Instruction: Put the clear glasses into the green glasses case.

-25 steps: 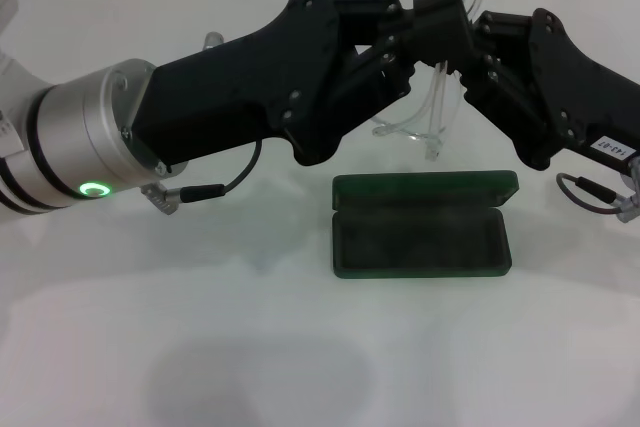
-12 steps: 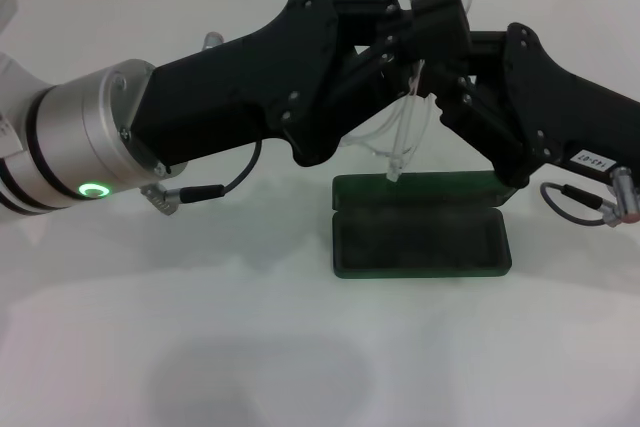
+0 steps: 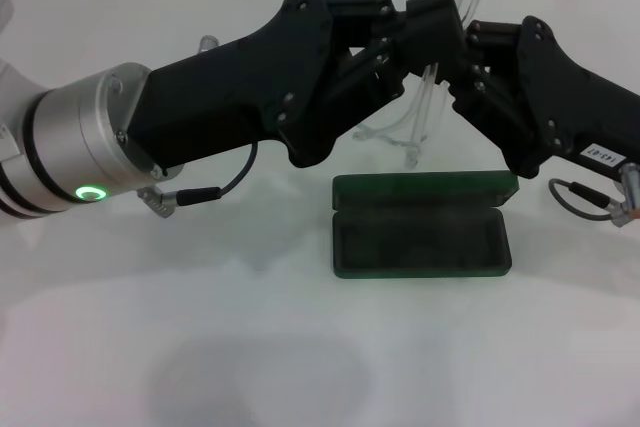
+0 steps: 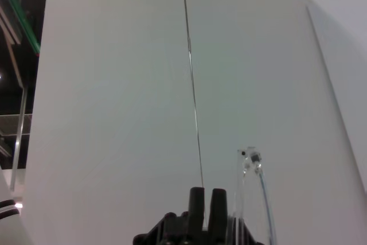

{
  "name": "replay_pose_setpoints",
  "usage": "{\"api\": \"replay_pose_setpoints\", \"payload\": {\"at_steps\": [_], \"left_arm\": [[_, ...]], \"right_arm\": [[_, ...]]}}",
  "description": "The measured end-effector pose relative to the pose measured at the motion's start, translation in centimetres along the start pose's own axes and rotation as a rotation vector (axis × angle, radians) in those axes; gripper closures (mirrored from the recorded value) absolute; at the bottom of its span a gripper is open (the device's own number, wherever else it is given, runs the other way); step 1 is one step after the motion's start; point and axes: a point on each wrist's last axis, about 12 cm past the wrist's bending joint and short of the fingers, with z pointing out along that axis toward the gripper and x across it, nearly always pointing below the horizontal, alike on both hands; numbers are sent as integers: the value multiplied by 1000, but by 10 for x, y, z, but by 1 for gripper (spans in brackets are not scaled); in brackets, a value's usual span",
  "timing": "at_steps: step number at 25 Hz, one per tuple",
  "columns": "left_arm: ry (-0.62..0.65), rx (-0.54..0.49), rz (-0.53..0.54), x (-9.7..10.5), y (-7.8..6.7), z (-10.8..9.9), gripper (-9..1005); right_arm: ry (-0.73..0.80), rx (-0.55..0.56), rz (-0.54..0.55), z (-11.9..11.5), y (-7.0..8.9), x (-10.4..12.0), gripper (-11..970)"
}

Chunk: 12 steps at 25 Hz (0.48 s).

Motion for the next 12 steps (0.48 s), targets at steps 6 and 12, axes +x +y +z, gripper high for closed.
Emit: {"api": "replay_pose_setpoints", "payload": {"at_steps": [6, 12], "left_arm": [[0, 0, 0, 0, 0, 0, 900], [-2, -30, 11, -3, 0, -9, 900]], "right_arm": [[-3, 8, 0, -2, 1, 0, 890], [-11, 21, -5, -4, 0, -1, 889]]}}
